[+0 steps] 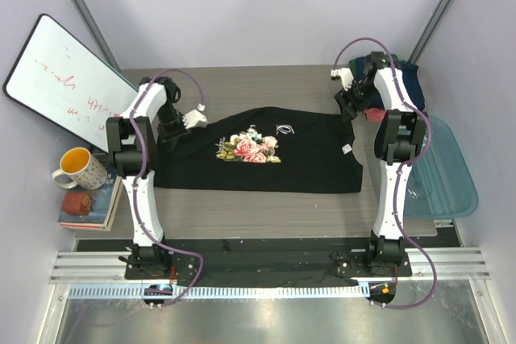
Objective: Fold and stack the t-shirts
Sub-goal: Grap the side of the flattened tshirt furthest away from the robot with both arms
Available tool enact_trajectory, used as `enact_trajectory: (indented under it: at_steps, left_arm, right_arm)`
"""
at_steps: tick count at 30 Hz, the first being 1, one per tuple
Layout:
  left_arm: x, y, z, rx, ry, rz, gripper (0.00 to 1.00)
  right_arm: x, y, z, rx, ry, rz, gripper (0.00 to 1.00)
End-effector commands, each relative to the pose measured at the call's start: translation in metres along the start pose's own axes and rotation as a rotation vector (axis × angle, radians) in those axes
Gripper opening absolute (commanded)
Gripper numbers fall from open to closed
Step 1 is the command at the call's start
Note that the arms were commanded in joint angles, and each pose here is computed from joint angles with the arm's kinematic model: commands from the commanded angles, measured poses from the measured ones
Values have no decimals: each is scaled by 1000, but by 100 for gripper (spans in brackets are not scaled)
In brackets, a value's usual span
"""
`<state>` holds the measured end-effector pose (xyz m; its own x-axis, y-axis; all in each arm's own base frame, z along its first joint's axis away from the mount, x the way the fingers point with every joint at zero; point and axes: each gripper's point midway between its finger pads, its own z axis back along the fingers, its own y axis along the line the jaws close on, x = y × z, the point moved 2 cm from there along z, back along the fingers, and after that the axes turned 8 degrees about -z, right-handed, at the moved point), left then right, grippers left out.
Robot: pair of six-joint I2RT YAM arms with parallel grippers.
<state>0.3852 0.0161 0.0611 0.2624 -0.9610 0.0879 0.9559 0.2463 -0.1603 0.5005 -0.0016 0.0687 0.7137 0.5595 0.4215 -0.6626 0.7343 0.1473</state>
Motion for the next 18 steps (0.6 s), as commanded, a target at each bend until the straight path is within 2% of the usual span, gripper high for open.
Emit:
enact_trajectory:
  at_steps: [1,13,16,18]
  left_arm:
    - [7,-7,3,-48,-36,7,24]
    - [9,-7,-11,-99,-29,17,22]
    - [10,-7,-10,-98,-29,14,19]
    - [10,-7,-9,-95,-27,9,13]
  right_arm:
    - [22,3,24,-34,-64,44,67]
    - [26,6,27,-35,-68,51,66]
    - [25,5,28,-38,-66,56,66]
    - [26,5,27,-40,-68,57,66]
